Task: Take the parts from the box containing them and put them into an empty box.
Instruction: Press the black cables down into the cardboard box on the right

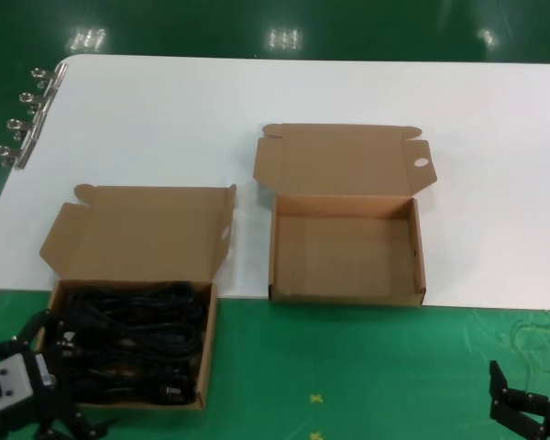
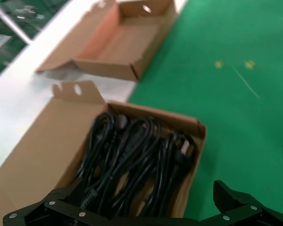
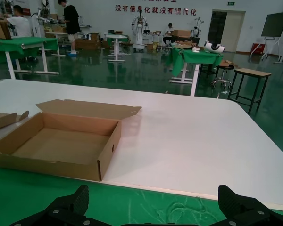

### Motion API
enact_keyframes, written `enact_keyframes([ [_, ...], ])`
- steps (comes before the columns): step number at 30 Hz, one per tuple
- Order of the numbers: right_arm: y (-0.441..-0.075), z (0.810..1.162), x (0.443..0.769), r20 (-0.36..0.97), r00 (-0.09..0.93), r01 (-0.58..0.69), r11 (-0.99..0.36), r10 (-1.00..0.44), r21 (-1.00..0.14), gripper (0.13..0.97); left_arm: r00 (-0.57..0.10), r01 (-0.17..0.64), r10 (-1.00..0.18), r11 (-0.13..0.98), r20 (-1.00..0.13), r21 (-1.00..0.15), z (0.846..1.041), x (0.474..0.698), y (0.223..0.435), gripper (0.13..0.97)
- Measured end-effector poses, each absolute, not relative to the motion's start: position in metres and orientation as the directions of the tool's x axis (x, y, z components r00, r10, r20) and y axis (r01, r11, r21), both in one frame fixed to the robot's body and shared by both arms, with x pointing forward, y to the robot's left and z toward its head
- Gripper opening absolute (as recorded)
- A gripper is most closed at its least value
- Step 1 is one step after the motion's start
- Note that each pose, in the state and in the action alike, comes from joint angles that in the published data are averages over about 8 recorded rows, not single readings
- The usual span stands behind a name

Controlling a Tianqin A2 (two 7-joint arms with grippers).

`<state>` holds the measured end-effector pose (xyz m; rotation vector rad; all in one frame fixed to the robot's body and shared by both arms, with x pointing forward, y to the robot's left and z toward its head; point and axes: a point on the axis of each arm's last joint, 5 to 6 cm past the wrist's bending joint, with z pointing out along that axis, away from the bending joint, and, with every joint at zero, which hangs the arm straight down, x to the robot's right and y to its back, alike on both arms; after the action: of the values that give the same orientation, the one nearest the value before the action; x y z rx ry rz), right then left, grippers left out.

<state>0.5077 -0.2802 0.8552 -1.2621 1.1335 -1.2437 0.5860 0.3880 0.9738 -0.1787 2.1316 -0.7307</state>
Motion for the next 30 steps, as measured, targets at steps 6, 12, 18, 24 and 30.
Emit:
enact_keyframes([
  [6, -0.280, 0.855, 0.508, 0.071, 0.035, 0.022, -0.070, -0.997, -0.997, 0.966, -0.681, 0.181, -0.198, 0.887, -0.705, -0.424, 1.002, 0.606, 0.403, 0.966],
  [12, -0.280, 0.855, 0.508, 0.071, 0.035, 0.022, -0.070, -0.997, -0.997, 0.966, -0.708, 0.251, -0.018, 0.928, -0.706, -0.275, 1.028, 0.622, 0.408, 0.966],
  [18, -0.280, 0.855, 0.508, 0.071, 0.035, 0.022, -0.070, -0.997, -0.997, 0.966, -0.730, 0.288, 0.089, 0.939, -0.678, -0.186, 1.045, 0.639, 0.409, 0.966],
  [24, -0.280, 0.855, 0.508, 0.071, 0.035, 0.022, -0.070, -0.997, -0.997, 0.966, -0.731, 0.309, 0.125, 0.937, -0.670, -0.162, 1.063, 0.657, 0.404, 0.966],
  [30, -0.280, 0.855, 0.508, 0.071, 0.035, 0.022, -0.070, -0.997, -0.997, 0.966, -0.732, 0.322, 0.140, 0.934, -0.667, -0.158, 1.076, 0.675, 0.400, 0.966],
])
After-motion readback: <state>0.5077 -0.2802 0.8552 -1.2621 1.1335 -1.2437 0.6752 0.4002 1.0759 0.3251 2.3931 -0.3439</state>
